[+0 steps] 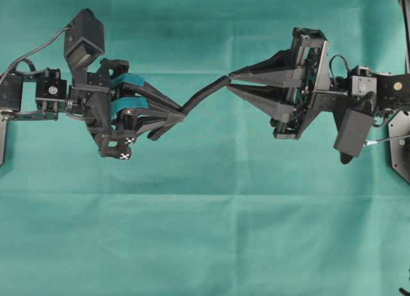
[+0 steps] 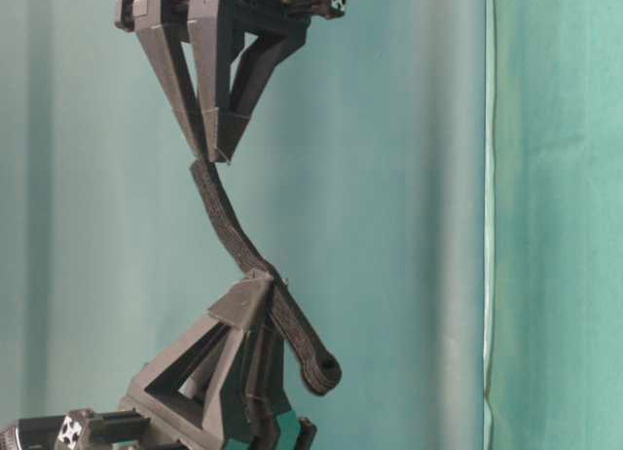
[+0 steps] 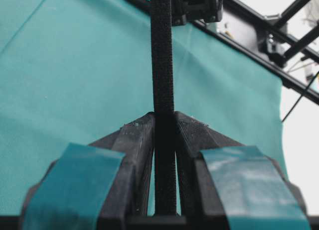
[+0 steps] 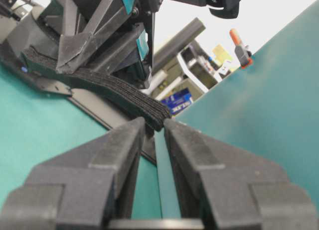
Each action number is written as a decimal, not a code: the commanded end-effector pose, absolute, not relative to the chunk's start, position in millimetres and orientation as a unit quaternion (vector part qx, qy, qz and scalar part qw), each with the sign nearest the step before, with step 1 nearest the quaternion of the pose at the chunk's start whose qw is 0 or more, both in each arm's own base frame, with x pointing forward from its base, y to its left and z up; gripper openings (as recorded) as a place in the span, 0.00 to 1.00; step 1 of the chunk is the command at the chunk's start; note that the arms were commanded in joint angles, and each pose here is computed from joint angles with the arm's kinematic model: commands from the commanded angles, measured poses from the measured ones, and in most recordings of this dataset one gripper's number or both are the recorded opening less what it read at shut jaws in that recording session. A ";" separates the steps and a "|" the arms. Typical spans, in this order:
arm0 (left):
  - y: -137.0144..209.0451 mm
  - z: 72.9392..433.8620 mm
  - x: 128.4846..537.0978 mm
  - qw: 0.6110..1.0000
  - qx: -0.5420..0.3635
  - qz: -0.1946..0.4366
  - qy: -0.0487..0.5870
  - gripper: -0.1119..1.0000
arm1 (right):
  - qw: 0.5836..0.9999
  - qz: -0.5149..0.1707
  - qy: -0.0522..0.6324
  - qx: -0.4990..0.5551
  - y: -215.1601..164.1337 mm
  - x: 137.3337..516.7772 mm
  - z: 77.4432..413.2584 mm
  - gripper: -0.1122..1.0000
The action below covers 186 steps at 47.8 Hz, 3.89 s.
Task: Peel off the Velcro with your right arm.
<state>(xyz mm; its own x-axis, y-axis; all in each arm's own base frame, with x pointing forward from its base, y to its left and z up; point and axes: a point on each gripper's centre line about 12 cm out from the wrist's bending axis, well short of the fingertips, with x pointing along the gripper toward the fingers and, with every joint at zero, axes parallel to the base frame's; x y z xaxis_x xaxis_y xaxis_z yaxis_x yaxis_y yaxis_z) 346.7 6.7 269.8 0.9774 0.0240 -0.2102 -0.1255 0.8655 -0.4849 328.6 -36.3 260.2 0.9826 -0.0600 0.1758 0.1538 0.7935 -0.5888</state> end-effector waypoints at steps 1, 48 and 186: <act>7.9 279.4 346.8 0.962 -0.258 0.037 0.082 0.19 | 0.942 -0.062 -0.093 -0.315 -36.4 328.1 268.5 0.12; 7.9 280.0 347.0 0.962 -0.258 0.036 0.082 0.19 | 0.943 -0.062 -0.095 -0.314 -36.3 328.0 266.2 0.12; 12.1 282.8 346.7 0.962 -0.258 0.041 0.076 0.19 | 0.943 -0.035 -0.091 -0.317 -27.3 345.9 254.7 0.02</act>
